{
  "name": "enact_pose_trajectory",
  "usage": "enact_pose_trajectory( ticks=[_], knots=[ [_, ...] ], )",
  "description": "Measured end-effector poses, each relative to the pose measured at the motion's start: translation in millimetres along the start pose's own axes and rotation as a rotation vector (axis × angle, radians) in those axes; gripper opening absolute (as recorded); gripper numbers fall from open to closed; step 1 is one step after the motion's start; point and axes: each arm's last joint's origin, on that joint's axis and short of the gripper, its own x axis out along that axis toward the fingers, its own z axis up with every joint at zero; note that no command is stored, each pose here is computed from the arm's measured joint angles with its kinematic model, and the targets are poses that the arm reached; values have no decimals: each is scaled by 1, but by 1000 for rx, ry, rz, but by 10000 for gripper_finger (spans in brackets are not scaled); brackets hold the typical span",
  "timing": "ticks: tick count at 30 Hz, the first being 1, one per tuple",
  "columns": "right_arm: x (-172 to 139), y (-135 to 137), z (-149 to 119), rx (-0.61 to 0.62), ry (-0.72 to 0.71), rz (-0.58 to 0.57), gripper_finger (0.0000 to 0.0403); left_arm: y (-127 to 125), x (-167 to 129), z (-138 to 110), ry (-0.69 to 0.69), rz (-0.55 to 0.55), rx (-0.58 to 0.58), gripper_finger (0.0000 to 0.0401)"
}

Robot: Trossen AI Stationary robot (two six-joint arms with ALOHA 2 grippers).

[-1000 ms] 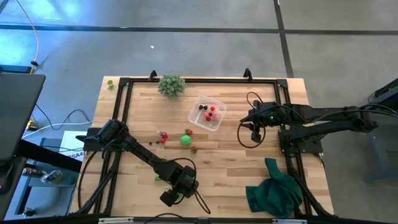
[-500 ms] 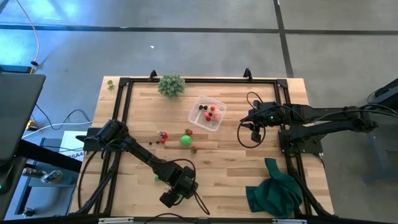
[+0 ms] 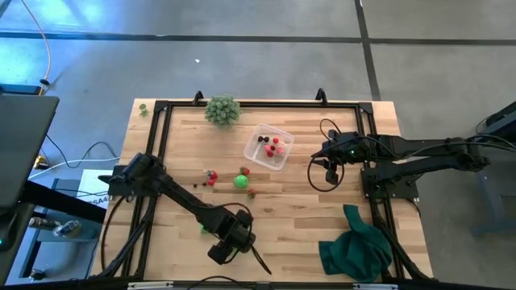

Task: Pick and placing Produce into tupperware
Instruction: Put the cabbage into the transparent container

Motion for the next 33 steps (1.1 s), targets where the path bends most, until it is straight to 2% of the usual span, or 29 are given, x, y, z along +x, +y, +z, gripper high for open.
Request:
enact_pose_trajectory(
  ticks=[9, 15, 22, 25, 29, 33],
  knots=[
    [0, 0, 0, 0, 0, 5, 75, 5, -71, -5, -87, 191, -24, 225],
    [0, 0, 0, 0, 1, 4, 75, 32, -138, -18, -237, 379, -95, 225],
    [0, 0, 0, 0, -1, 3, 75, 85, -223, -46, -490, 631, -143, 226],
    [0, 0, 0, 0, -1, 3, 75, 112, -250, -56, -618, 710, -116, 227],
    [0, 0, 0, 0, 0, 3, 75, 151, -266, -71, -706, 748, -83, 223],
    [0, 0, 0, 0, -1, 2, 75, 194, -251, -88, -671, 672, -129, 223]
  ],
)
